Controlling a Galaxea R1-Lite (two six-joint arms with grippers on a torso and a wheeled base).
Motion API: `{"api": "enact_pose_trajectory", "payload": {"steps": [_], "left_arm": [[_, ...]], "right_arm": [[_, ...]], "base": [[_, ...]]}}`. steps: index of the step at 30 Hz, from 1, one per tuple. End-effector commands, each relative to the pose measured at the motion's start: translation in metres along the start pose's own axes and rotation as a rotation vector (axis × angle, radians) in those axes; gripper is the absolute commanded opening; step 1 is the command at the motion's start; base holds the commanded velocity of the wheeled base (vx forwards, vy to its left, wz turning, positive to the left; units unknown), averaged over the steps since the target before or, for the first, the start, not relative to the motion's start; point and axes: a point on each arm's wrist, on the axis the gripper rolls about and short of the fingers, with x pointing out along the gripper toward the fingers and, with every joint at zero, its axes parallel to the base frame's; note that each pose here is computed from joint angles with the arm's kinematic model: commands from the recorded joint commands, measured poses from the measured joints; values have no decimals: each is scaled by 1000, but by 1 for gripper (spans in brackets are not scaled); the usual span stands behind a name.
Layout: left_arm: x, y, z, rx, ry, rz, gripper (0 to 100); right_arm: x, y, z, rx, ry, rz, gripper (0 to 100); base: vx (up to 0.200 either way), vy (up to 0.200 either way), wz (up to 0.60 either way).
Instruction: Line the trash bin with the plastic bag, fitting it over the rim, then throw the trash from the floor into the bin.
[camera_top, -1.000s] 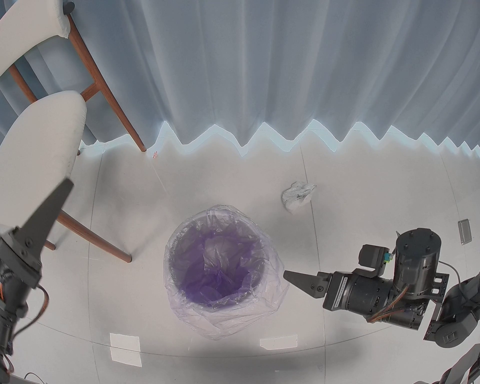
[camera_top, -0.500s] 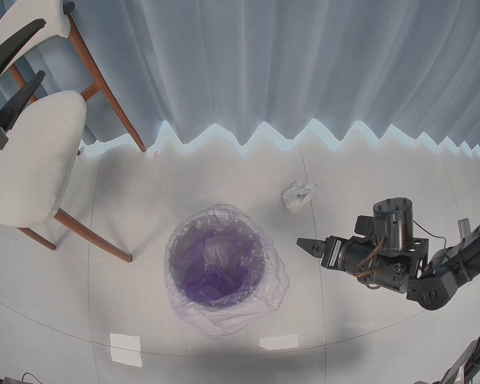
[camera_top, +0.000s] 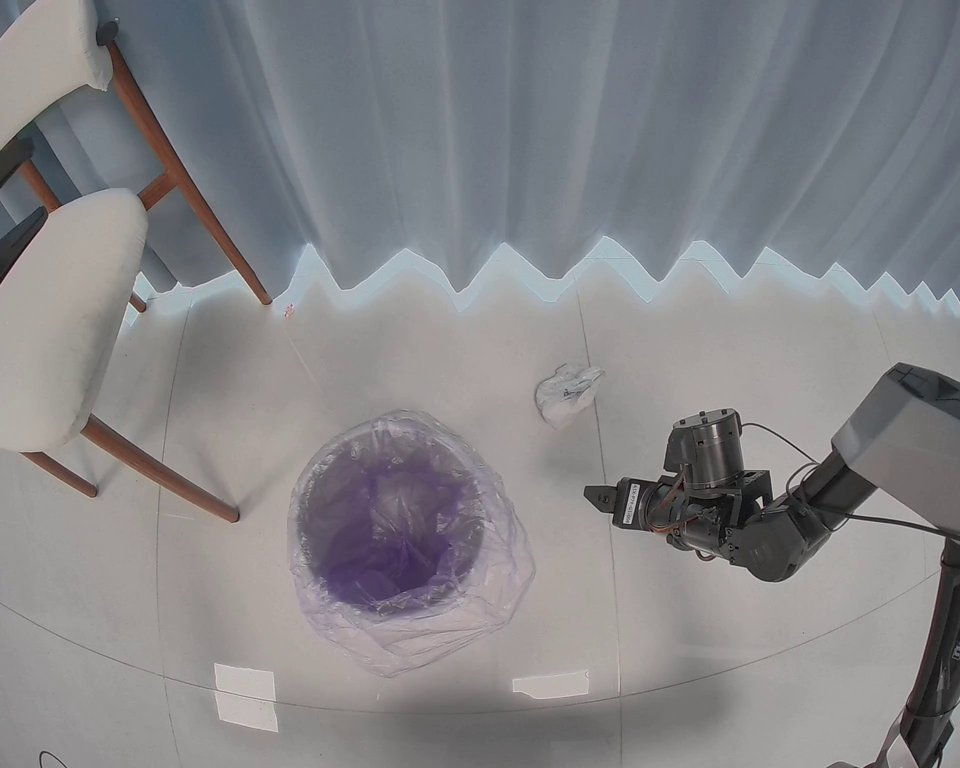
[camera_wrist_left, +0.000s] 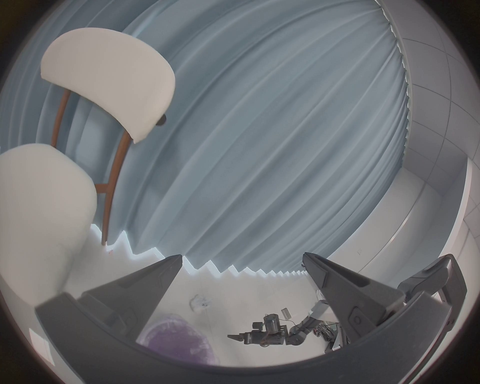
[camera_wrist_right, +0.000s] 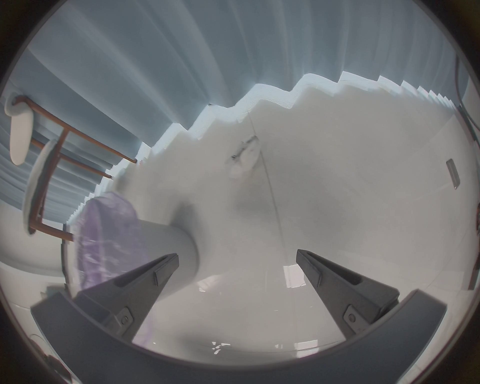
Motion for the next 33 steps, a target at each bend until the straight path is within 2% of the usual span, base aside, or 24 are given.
{"api": "enact_pose_trajectory", "payload": {"steps": [1, 5, 10, 11, 15, 23, 29, 33], "left_arm": [[-7, -7, -6, -25, 15, -23, 100], [-5, -6, -10, -40, 27, -36, 100], [-5, -5, -12, -48, 36, -37, 100], [-7, -3, -16, -57, 41, -27, 100], [-15, -6, -24, -58, 44, -8, 100], [-17, -4, -29, -52, 54, -11, 100], [-17, -5, -29, -56, 63, -21, 100], [-16, -8, -31, -70, 84, -58, 100]], "right_arm": [[41, -20, -7, -43, 35, -70, 100], [56, -17, 1, -52, 36, -81, 100], [78, -11, 12, -95, -19, -104, 100], [83, -6, 21, -108, -52, -92, 100], [85, 5, 31, -113, -85, -51, 100], [103, 21, 25, -121, -97, -1, 100], [103, 35, 26, -75, -93, 70, 100], [112, 37, 28, -38, -74, 77, 100]], "base": [[0, -200, 0], [0, -100, 0], [0, 0, 0], [0, 0, 0], [0, 0, 0], [200, 0, 0], [200, 0, 0], [200, 0, 0]]}}
